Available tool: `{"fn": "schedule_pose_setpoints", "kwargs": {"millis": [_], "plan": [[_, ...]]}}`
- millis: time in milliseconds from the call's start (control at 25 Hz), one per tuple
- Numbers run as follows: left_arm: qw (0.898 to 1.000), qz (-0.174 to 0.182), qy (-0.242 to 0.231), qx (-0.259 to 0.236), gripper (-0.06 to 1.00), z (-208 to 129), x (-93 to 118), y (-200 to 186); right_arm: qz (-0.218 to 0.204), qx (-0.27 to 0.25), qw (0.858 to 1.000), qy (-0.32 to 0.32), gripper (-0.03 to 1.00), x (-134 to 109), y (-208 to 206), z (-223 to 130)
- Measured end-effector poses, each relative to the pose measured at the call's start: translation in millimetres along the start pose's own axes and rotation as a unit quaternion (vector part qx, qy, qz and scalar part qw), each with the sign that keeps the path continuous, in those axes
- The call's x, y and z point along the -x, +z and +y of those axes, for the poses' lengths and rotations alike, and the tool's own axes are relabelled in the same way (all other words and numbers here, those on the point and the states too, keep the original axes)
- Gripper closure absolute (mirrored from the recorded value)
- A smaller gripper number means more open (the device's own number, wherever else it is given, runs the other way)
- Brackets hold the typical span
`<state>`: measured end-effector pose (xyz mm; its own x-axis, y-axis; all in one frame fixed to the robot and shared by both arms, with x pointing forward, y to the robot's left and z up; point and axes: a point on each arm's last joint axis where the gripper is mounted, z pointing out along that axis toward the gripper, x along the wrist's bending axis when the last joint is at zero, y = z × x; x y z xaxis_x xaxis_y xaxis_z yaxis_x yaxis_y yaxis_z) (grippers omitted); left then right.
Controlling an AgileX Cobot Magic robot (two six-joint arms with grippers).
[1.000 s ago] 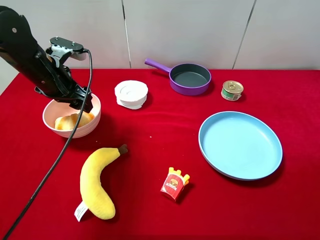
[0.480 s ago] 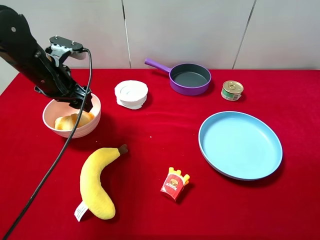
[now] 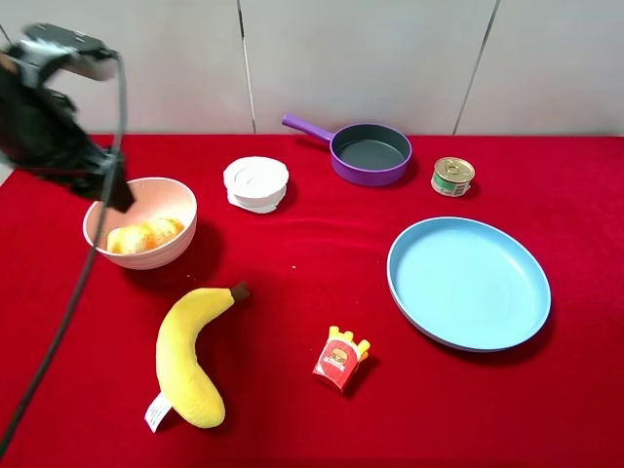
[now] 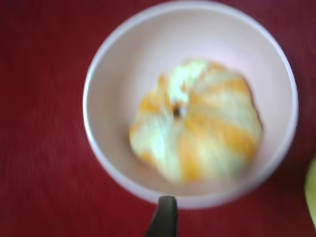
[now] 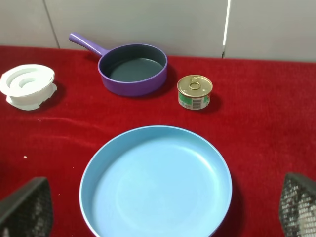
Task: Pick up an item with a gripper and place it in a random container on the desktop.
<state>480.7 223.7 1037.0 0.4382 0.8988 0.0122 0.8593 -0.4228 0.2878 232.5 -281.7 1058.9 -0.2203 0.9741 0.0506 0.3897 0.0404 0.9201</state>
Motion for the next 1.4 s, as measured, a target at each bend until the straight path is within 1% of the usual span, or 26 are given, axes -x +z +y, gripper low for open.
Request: {"fn": "schedule_pose_setpoints", "kwargs": {"millis": [80,120,160,200,280,400,560,680,800,960,1080,1320,1360,1400], "plan": [[1.000,-0.003,0.001,-0.014,0.17,-14.6,3.1,-20.9,0.000,0.000,1.000,0.000,0.27,0.0,0.0,0.0],[1.000,-0.003,0.001,-0.014,0.17,-14.6,3.1,-20.9,0.000,0.000,1.000,0.000,0.27,0.0,0.0,0.0],[1.000,-0.005,0.002,-0.023,0.17,-22.9,4.8,-31.3,0.000,0.000,1.000,0.000,0.27,0.0,0.0,0.0],[0.999,-0.008,0.003,-0.036,0.15,-39.1,8.1,-50.1,0.000,0.000,1.000,0.000,0.27,0.0,0.0,0.0],[0.999,-0.010,0.005,-0.046,0.15,-55.7,11.3,-67.6,0.000,0.000,1.000,0.000,0.27,0.0,0.0,0.0],[1.000,-0.009,0.005,0.006,0.14,-79.7,16.9,-89.9,0.000,0.000,1.000,0.000,0.27,0.0,0.0,0.0],[0.998,-0.003,-0.002,0.060,0.14,-124.7,24.6,-101.9,0.000,0.000,1.000,0.000,0.27,0.0,0.0,0.0],[0.994,0.004,-0.001,0.109,0.14,-159.7,30.1,-106.3,0.000,0.000,1.000,0.000,0.27,0.0,0.0,0.0],[0.989,0.009,-0.007,0.150,0.14,-186.7,34.2,-105.2,0.000,0.000,1.000,0.000,0.27,0.0,0.0,0.0],[0.981,0.010,-0.029,0.193,0.14,-210.5,37.8,-103.4,0.000,0.000,1.000,0.000,0.27,0.0,0.0,0.0],[0.975,0.009,-0.040,0.219,0.14,-222.1,39.7,-102.2,0.000,0.000,1.000,0.000,0.27,0.0,0.0,0.0],[0.963,0.009,-0.056,0.262,0.14,-236.1,41.4,-90.9,0.000,0.000,1.000,0.000,0.27,0.0,0.0,0.0],[0.963,0.009,-0.056,0.262,0.14,-236.1,41.4,-90.9,0.000,0.000,1.000,0.000,0.27,0.0,0.0,0.0],[0.960,0.010,-0.057,0.272,0.14,-238.6,41.6,-88.1,0.000,0.000,1.000,0.000,0.27,0.0,0.0,0.0]]}}
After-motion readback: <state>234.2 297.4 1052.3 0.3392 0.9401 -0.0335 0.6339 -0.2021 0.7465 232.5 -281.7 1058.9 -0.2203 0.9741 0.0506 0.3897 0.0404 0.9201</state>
